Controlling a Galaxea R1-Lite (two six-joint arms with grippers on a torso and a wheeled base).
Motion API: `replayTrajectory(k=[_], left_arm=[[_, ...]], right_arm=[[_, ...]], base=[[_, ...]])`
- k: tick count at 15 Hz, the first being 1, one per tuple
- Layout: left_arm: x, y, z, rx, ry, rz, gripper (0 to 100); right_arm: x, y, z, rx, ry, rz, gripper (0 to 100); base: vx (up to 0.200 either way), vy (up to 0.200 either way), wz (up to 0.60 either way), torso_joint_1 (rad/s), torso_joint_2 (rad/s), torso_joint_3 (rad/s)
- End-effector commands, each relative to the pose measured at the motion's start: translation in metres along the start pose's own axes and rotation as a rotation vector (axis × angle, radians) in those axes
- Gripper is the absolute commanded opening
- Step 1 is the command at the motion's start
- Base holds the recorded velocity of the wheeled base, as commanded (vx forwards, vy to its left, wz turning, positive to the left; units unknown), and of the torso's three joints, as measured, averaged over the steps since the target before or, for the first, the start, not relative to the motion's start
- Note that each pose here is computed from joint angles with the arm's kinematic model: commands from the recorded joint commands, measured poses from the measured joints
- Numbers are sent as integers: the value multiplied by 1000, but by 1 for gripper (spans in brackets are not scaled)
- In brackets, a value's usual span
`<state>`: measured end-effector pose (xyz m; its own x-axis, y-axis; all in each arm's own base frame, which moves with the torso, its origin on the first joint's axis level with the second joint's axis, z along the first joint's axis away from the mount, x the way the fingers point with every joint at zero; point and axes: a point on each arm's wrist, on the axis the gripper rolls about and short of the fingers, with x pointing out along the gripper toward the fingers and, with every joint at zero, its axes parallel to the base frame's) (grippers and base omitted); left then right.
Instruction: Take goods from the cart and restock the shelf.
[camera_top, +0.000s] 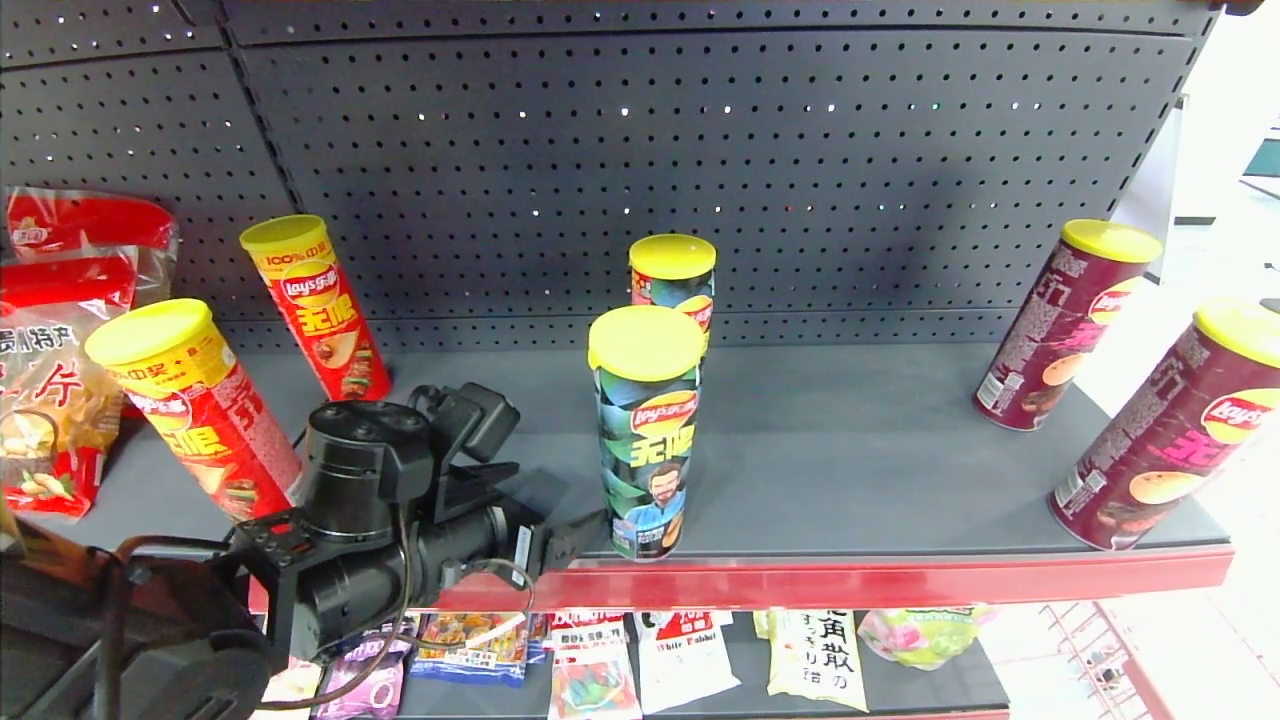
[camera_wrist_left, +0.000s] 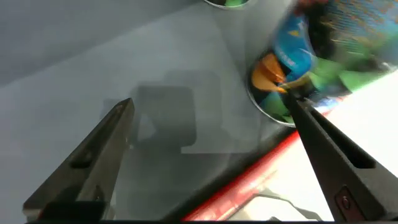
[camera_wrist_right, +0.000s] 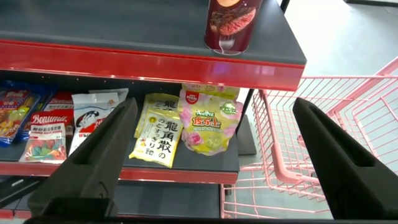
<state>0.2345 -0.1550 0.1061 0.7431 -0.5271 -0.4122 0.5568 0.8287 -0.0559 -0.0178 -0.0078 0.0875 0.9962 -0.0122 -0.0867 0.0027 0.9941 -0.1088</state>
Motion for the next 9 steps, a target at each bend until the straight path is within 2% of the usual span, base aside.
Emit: replayTrajectory(k=[1,9], left_arm=[[7,1,3,-1,-8,7,100],[19,1,11,-2,-28,6,100]], right_arm=[[0,0,0,0,2,1,100],[0,0,0,-1,3,1,100]], base=[[0,0,0,0,0,0],[0,0,0,0,0,0]])
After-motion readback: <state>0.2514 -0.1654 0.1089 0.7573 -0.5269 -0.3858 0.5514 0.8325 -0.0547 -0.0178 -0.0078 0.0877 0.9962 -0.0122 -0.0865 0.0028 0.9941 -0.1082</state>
